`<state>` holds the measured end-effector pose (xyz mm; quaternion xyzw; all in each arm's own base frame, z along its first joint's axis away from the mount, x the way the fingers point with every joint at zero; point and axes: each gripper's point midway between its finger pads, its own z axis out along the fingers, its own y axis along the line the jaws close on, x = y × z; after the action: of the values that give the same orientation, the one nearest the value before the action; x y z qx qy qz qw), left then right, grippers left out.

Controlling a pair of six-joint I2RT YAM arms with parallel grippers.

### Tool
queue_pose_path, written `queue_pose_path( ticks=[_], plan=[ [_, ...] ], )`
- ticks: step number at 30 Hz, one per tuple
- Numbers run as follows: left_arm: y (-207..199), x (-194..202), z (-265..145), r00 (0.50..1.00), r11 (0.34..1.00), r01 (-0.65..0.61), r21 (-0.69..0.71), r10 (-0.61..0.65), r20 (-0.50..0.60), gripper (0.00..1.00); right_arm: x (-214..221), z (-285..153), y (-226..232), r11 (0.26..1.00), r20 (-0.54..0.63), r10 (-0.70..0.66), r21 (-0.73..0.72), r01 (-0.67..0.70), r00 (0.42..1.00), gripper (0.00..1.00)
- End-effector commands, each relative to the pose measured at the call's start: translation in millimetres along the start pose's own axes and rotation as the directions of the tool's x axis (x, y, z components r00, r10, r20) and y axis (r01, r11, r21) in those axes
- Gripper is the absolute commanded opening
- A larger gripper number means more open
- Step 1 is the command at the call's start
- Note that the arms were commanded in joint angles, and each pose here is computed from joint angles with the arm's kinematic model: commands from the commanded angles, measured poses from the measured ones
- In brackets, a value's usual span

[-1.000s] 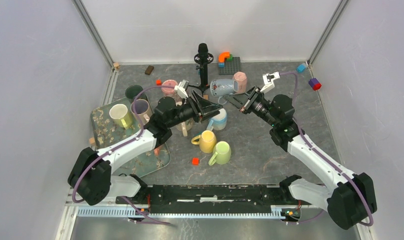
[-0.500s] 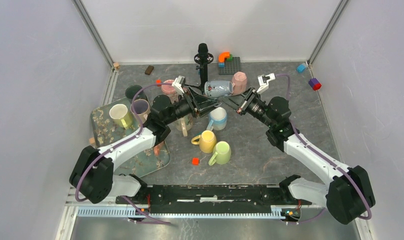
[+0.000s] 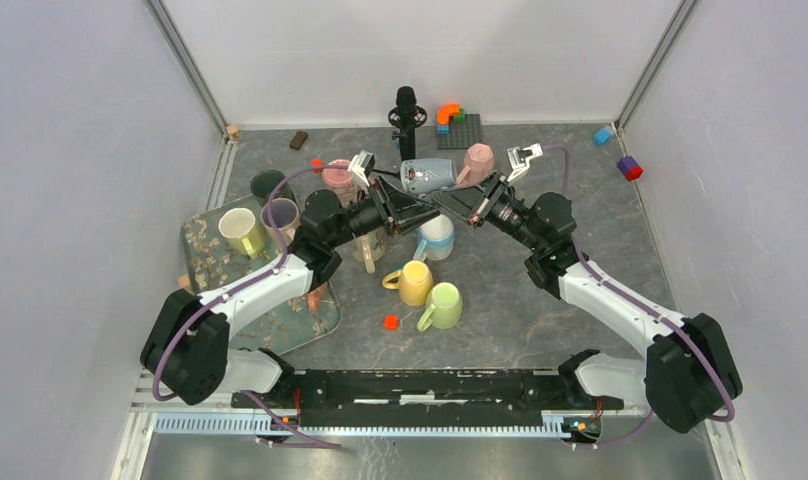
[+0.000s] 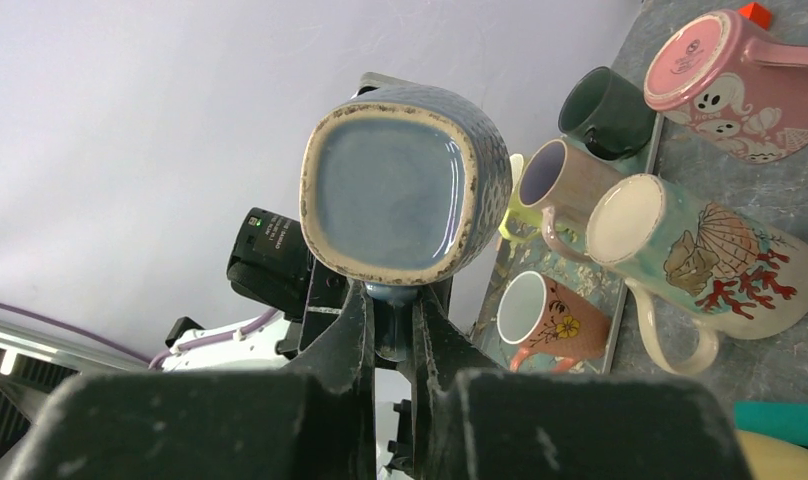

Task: Turn the mug right side up
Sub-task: Turn over the cup at the center of the board.

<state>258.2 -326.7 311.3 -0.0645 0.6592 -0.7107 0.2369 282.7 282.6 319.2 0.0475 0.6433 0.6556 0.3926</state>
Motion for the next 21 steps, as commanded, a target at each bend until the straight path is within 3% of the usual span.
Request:
queue_pose_path(
  ticks=[1, 5, 11, 14, 21],
  plan=[
    [-38.4, 1.8, -6.0, 0.999, 0.993, -0.03, 0.114, 0.032, -0.02, 0.34, -1.4, 3.5, 34.0, 0.992, -0.014, -0.026, -0.123, 0.024, 1.0, 0.0],
    [-44.7, -1.0, -6.7, 0.999, 0.991, -0.043, 0.126, 0.044, -0.008, 0.28, 2.7, 1.1, 36.7, 0.99, -0.028, -0.018, -0.139, 0.014, 0.999, 0.0],
    [-49.2, -2.2, -9.3, 0.995, 0.99, -0.096, 0.105, 0.095, 0.008, 0.04, 6.3, -2.7, 35.8, 0.991, -0.034, -0.027, -0.133, 0.022, 0.999, 0.0],
    [-48.0, -4.6, -13.8, 0.987, 0.985, -0.161, 0.056, 0.16, 0.034, 0.02, 6.0, -3.3, 31.0, 0.993, -0.027, -0.05, -0.108, 0.047, 0.998, 0.02],
    [-46.8, -15.0, -24.4, 0.949, 0.951, -0.3, -0.07, 0.305, 0.082, 0.02, 3.8, -1.7, 22.8, 0.991, -0.023, -0.118, -0.064, 0.116, 0.993, 0.48]
  ],
)
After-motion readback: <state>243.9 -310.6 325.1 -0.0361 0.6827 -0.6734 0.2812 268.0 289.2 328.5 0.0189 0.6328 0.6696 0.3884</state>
